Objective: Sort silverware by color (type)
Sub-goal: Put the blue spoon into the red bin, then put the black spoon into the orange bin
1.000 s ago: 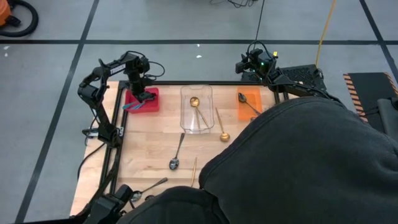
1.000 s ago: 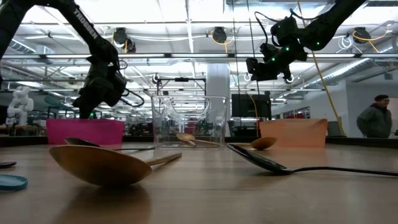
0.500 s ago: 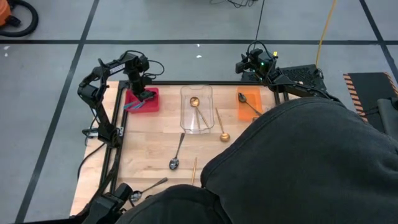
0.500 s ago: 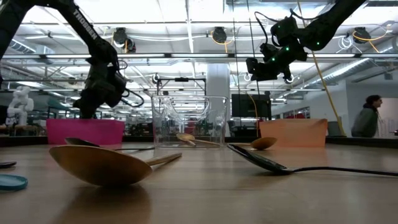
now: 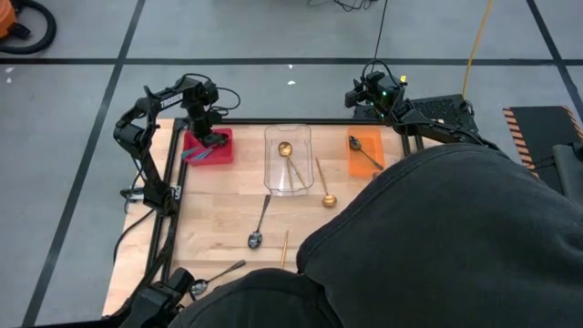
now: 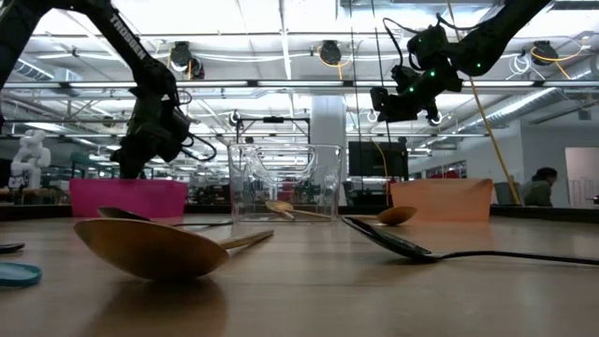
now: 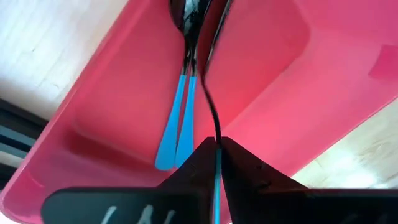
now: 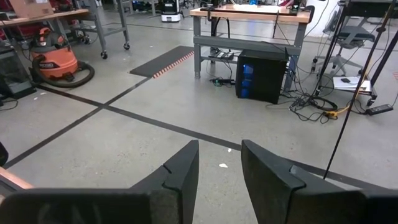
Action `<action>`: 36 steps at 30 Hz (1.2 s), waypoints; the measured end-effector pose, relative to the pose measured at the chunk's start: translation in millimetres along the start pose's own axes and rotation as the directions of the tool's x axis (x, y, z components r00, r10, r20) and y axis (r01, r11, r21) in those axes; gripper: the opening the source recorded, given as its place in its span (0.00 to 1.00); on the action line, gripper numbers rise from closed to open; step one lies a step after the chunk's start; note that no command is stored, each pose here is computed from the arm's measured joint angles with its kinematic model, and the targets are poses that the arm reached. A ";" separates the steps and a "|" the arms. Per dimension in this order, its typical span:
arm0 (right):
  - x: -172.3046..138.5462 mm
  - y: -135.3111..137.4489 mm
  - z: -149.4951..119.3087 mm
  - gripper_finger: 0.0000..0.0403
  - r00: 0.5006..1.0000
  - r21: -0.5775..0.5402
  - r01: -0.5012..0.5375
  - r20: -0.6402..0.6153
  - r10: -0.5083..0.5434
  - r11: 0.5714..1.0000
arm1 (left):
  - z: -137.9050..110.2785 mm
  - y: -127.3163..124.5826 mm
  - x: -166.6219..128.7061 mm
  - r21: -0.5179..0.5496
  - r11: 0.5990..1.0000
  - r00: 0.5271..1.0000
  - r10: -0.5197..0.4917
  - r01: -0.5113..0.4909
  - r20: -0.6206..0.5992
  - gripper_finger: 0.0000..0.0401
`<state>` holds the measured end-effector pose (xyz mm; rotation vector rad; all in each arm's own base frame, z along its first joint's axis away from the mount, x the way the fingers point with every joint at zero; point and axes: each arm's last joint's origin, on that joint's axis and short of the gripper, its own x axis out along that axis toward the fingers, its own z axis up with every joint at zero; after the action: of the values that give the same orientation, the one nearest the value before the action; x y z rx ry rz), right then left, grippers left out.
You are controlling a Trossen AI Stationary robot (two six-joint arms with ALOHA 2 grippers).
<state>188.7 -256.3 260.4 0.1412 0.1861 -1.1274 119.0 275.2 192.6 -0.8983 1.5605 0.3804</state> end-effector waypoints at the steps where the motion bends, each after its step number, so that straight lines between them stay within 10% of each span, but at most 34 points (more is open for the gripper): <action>1: 0.0 0.0 -0.1 0.28 1.000 0.000 0.000 0.000 0.000 1.000 | 0.0 0.0 0.0 0.007 1.000 1.000 0.000 0.000 0.000 0.08; 19: -0.3 1.7 -0.1 0.28 1.000 0.001 -0.014 0.001 0.014 1.000 | 0.4 -5.0 -13.4 -0.015 1.000 1.000 0.000 0.000 -0.010 0.09; 24: -0.6 5.4 0.7 0.28 0.991 0.119 -0.133 0.003 0.134 0.984 | 5.6 -19.8 -39.9 -0.004 1.000 0.985 -0.006 0.007 0.171 0.09; 29: -1.6 10.7 0.1 0.28 0.975 0.171 -0.219 -0.004 0.223 0.960 | 15.9 -54.6 -81.5 0.098 0.995 0.872 -0.015 -0.037 0.489 0.09; 36: -1.7 11.1 -1.5 0.28 0.975 0.032 -0.222 -0.021 0.223 0.974 | 33.4 -103.0 -132.7 0.260 0.931 0.588 -0.064 -0.255 0.806 0.09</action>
<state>197.9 -249.9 259.5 0.1972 0.1714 -0.9054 211.9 275.1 336.6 -0.2507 0.7613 0.4816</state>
